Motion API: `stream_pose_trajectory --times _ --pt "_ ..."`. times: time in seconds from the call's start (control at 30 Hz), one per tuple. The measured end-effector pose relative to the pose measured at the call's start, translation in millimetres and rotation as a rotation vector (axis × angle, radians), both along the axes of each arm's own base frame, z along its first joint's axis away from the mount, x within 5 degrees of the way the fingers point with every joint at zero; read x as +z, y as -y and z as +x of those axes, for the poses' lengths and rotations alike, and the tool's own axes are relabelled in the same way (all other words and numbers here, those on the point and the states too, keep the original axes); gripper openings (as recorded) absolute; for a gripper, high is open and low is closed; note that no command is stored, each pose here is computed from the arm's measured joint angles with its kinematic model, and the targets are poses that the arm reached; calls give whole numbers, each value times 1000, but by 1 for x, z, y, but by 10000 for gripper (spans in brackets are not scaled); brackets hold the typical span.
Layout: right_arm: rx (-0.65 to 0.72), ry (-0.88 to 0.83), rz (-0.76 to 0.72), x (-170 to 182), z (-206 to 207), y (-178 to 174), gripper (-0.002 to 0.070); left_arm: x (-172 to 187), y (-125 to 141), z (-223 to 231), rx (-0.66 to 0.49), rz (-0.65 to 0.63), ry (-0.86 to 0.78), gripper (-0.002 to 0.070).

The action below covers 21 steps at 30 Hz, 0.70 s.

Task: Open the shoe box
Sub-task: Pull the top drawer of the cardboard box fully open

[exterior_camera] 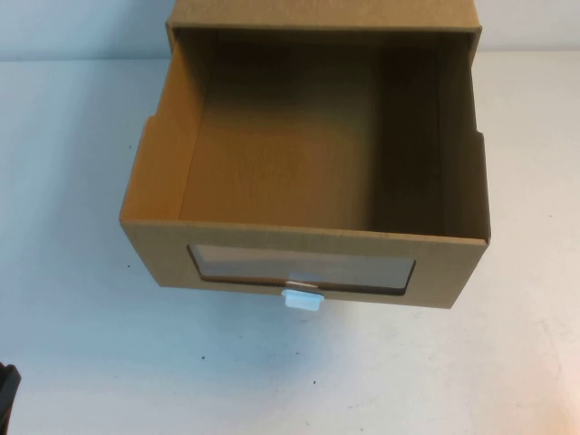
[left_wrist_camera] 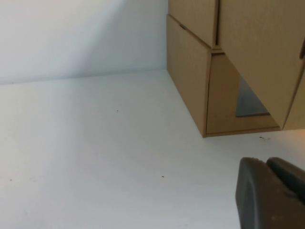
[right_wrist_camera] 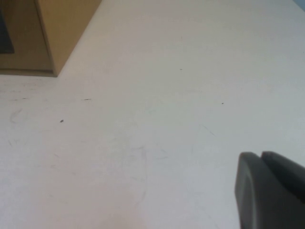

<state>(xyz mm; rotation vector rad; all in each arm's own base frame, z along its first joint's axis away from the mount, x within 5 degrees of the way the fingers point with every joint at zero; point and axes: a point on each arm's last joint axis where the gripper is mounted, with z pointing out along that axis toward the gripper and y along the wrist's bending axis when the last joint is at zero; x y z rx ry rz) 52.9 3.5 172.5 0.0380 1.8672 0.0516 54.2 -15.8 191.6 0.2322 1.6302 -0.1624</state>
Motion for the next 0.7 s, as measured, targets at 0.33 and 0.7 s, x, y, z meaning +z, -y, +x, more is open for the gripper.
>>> stream_pose_trajectory --times 0.33,0.7 --pt "0 0 -2 0 0 0 -14 0 0 0 -1 -1 -2 -4" --pt "1 -2 -1 0 0 0 -14 -18 -16 -1 191 136 -179 -4"
